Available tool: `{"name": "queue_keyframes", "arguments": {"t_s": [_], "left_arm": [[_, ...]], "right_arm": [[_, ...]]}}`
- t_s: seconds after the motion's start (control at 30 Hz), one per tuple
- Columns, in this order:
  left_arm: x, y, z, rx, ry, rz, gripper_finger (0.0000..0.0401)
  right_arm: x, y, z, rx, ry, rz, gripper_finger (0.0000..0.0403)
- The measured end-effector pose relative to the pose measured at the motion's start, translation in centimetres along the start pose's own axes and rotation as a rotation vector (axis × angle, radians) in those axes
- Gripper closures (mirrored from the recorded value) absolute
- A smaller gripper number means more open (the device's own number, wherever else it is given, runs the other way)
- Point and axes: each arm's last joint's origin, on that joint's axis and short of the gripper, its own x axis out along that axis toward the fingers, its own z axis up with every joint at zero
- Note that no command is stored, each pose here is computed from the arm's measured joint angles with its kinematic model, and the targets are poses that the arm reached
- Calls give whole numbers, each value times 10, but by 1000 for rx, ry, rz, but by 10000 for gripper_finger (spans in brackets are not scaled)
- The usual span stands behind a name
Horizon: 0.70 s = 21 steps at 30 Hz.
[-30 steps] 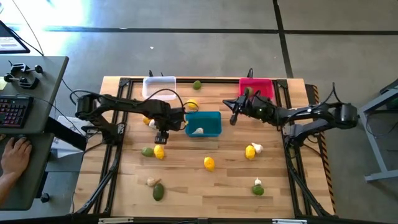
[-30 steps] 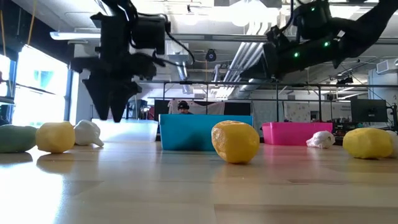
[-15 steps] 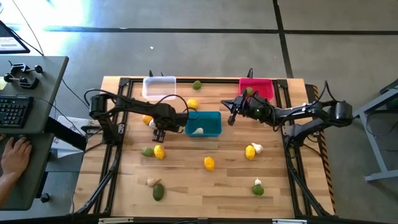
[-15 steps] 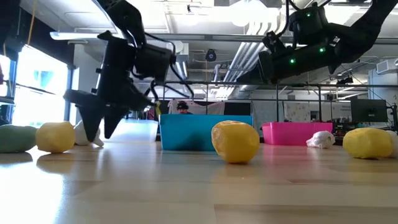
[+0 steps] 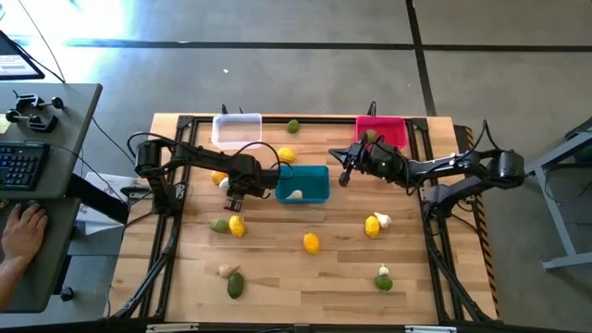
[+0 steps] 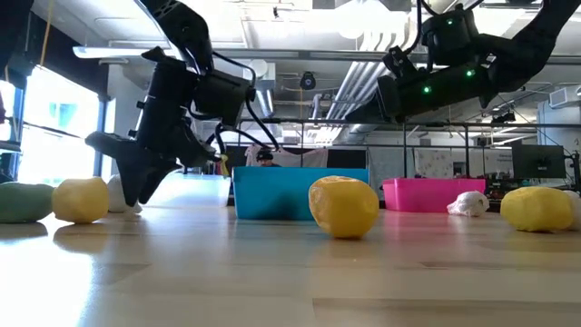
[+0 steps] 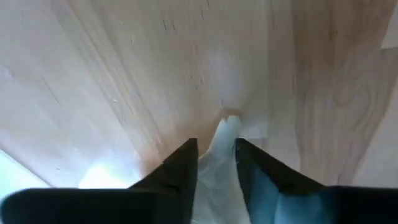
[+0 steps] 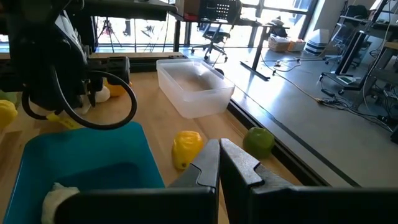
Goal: Sort produce into baskets
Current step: Put the garlic into the blue bin
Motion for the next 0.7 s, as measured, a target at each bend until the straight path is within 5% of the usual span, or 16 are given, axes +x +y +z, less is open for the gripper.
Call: {"name": "queue_keyframes", "arguments": {"t_s": [0.23, 0.43, 0.7], "left_arm": [[0, 0, -1, 3, 14, 6, 395], [-7, 0, -4, -1, -4, -9, 400], [-54, 7, -7, -76, -227, -60, 401]], "right_arm": [[0, 0, 0, 0, 0, 0, 403], [0, 0, 0, 10, 0, 0, 403], [0, 0, -2, 36, 17, 2, 403]]}}
